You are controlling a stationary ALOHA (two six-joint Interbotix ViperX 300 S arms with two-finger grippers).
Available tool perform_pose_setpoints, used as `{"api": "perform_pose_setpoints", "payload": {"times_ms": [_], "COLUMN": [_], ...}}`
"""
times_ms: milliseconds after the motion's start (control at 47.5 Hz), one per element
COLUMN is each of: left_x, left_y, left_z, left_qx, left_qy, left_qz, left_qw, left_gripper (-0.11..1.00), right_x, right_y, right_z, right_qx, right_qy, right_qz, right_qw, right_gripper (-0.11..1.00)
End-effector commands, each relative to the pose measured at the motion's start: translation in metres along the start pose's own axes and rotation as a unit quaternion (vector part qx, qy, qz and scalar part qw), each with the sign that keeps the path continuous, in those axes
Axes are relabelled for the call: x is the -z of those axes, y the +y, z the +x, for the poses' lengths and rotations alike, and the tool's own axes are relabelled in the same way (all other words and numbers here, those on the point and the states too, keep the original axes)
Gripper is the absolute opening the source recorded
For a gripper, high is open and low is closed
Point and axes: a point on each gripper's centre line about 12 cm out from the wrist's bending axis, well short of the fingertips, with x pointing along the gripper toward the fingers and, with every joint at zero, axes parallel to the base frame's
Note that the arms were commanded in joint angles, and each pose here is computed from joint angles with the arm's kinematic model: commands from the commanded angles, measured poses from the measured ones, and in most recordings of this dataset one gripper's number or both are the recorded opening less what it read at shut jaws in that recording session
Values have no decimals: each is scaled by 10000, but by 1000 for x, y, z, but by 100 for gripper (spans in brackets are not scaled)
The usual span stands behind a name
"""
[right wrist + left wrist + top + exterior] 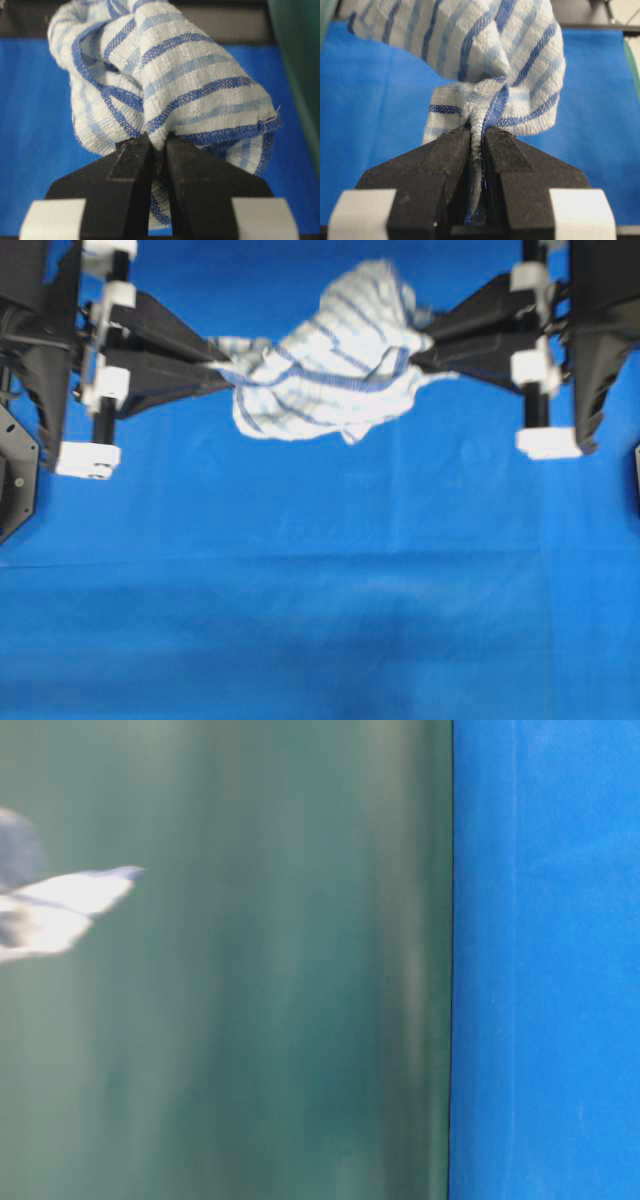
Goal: Lift the towel with both arms.
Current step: 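Lift the towel upward and back with both grippers, then open both grippers and drop the towel onto the table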
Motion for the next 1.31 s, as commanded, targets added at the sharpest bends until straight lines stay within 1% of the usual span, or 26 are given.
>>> {"api": "perform_pose_setpoints", "payload": {"times_ms": [0,126,379,421,464,506,527,569,590,632,695,716,759,843,990,1054,1159,1285], "left_x": [-26,-34,-34,-33,-33,-32,-31,-31,-30,-29,-28,-28,-26,-23,-11,0,27,63], "left_y": [1,1,1,2,1,1,1,1,1,1,1,1,1,1,-2,-4,-10,-12], "left_z": [-11,-15,-13,-13,-13,-13,-13,-14,-13,-13,-13,-13,-12,-11,-3,4,20,37], "left_qx": [-32,-39,-36,-40,-40,-36,-39,-38,-38,-34,-26,-34,-26,-35,20,61,146,168], "left_qy": [-313,-413,-428,-420,-420,-413,-397,-397,-390,-375,-367,-359,-344,-306,-123,-2,241,501], "left_qz": [129,237,223,229,229,222,229,222,221,214,216,214,215,213,206,213,224,214], "left_qw": [9994,9989,9988,9988,9988,9989,9989,9990,9990,9991,9991,9991,9992,9993,9997,9998,9994,9984], "left_gripper": [4,4,6,14,25,38,44,60,66,77,89,91,93,91,91,91,91,91], "right_x": [-21,-26,-25,-25,-25,-25,-25,-26,-25,-25,-23,-23,-23,-23,-17,-7,16,56], "right_y": [-3,-4,-3,-3,-3,-3,-3,-4,-4,-4,-5,-5,-5,-5,-5,-4,-2,3], "right_z": [-14,-18,-11,-10,-10,-10,-10,-10,-9,-9,-8,-8,-8,-9,-5,-1,10,32], "right_qx": [51,57,56,56,64,64,67,89,92,115,144,153,158,158,152,133,102,49], "right_qy": [-268,-321,-267,-259,-267,-275,-268,-276,-261,-254,-233,-234,-226,-226,-135,2,237,587], "right_qz": [-20,-30,-142,-150,-170,-163,-162,-170,-177,-216,-238,-235,-242,-234,-218,-170,-61,116], "right_qw": [9996,9995,9995,9995,9995,9995,9995,9994,9995,9994,9993,9993,9993,9993,9996,9998,9996,9982], "right_gripper": [11,11,11,11,11,12,15,27,35,47,62,66,69,64,64,64,64,64]}}
